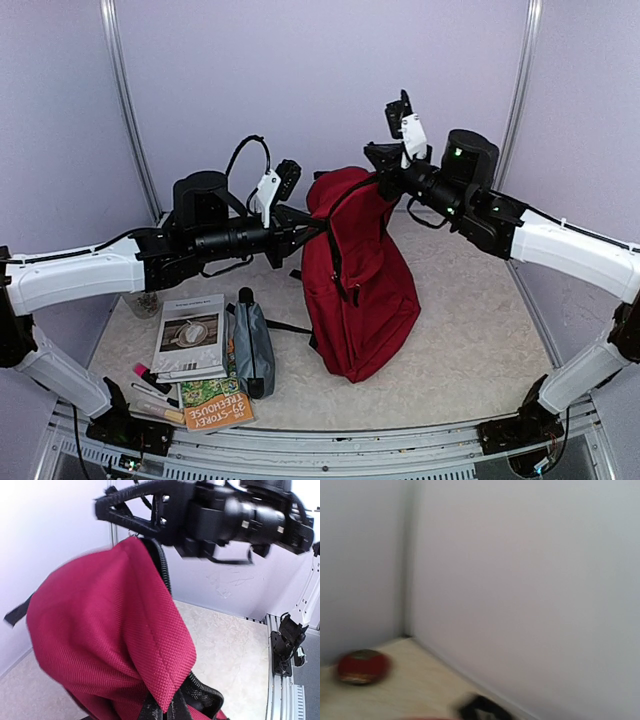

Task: Pack the student bag
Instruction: Unzip the largest pocket of the student bag, then hold the largest pocket of the student bag.

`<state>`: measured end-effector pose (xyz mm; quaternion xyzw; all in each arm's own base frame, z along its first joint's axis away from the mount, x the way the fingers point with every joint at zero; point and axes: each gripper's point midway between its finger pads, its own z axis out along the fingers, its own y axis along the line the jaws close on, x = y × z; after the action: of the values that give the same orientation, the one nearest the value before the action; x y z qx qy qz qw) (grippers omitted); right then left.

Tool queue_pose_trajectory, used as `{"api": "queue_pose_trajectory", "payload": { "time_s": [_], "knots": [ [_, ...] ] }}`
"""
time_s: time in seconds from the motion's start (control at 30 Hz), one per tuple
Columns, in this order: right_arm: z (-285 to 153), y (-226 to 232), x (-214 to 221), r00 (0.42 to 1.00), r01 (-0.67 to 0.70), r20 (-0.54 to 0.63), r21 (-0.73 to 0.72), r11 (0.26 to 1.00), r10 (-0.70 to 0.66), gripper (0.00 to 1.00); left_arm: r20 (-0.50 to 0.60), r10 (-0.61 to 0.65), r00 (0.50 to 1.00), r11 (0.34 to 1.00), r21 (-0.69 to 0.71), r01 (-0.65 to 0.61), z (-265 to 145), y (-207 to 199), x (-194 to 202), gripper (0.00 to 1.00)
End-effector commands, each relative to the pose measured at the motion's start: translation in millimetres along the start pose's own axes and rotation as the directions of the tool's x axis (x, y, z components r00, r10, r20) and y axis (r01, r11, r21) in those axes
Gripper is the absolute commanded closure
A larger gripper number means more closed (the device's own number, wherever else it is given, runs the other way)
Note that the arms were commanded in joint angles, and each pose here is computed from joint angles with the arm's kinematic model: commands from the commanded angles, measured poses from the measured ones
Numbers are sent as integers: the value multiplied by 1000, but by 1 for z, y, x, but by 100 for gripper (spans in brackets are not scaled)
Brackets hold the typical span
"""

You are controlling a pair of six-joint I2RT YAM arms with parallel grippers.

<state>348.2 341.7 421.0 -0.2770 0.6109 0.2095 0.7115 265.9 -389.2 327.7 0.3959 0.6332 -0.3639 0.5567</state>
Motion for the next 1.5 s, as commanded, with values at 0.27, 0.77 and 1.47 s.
{"api": "queue_pose_trajectory", "payload": {
  "time_s": [0.27,0.77,1.47],
  "knots": [
    [-95,-192,8,988,-157,50,386,909,149,100,120,95,988,992,69,-103,-25,-19,-30,100],
    [-72,-109,-37,986,-161,26,-93,983,164,100,24,124,992,971,202,-126,-8,-41,3,43],
    [-74,-22,-57,999,-39,12,-488,872,51,100,279,282,918,946,80,-315,-86,-39,-106,4]
  ]
}}
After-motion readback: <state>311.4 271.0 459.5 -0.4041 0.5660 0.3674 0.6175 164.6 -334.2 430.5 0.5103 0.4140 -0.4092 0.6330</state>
